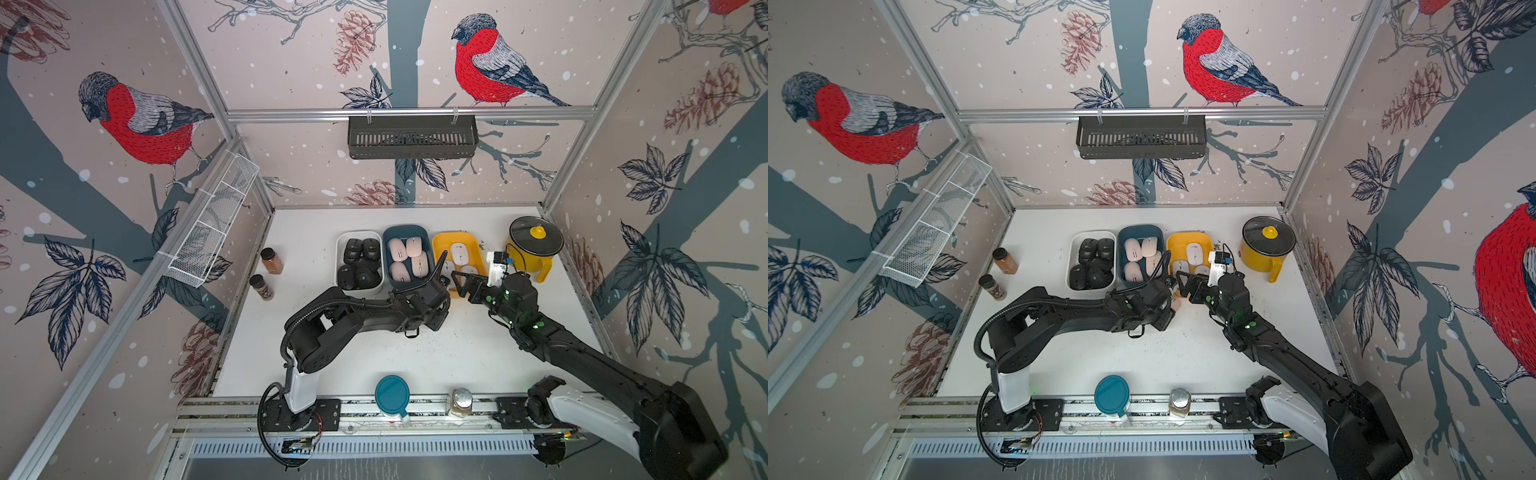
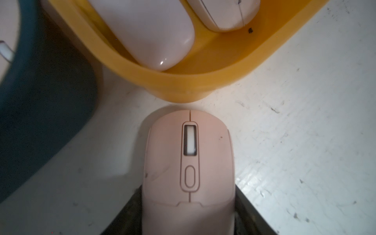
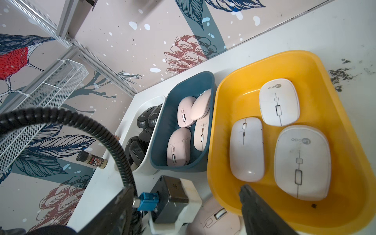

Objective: Place the mice by color into the storage box
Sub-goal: Pick up the mouse from the center of the board.

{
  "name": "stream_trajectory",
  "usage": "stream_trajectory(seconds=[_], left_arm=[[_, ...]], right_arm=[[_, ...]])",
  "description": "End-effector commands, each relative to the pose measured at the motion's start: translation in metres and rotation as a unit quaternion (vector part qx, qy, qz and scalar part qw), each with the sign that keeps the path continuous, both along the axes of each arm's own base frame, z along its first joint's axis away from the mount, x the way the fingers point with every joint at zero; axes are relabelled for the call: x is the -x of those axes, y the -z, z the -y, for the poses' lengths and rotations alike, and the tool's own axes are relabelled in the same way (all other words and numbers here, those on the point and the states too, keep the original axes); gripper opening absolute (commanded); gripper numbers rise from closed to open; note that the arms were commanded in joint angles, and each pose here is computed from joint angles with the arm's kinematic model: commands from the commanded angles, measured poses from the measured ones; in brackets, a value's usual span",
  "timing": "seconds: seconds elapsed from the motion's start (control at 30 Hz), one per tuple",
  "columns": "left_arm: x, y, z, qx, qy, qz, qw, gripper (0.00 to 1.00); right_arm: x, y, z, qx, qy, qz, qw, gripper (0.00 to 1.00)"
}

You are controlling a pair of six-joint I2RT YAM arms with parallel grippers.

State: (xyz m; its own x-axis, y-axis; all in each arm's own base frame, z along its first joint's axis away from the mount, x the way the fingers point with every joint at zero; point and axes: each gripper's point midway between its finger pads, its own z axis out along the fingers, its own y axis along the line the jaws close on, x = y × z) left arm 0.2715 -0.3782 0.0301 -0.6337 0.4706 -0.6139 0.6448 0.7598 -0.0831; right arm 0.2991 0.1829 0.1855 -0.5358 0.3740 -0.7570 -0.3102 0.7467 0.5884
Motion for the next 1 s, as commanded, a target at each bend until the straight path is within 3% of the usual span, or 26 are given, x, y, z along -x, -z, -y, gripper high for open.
stream_trajectory(seconds=[0.0, 0.5, 0.7, 0.97], left_arm=[[-0.001, -0.015, 0.001, 0.024, -0.013, 0.011, 1.0, 0.6], [0.009, -0.061, -0.021, 0.053, -0.051, 0.041, 0.996, 0.59], [0.0, -0.076, -0.033, 0.035, -0.078, 0.065, 0.994, 0.59], [-0.033, -0.121, -0.039, 0.065, -0.114, 0.098, 0.986, 0.59]], right_arm=[[0.001, -0.001, 0.007, 0.0, 0.017, -0.001, 1.0, 0.82], [-0.003, 0.001, 0.011, 0.002, 0.037, -0.017, 0.999, 0.81], [-0.006, 0.004, 0.008, -0.001, 0.033, -0.021, 0.999, 0.81], [-0.009, 0.004, 0.006, 0.003, 0.031, -0.023, 0.999, 0.81]])
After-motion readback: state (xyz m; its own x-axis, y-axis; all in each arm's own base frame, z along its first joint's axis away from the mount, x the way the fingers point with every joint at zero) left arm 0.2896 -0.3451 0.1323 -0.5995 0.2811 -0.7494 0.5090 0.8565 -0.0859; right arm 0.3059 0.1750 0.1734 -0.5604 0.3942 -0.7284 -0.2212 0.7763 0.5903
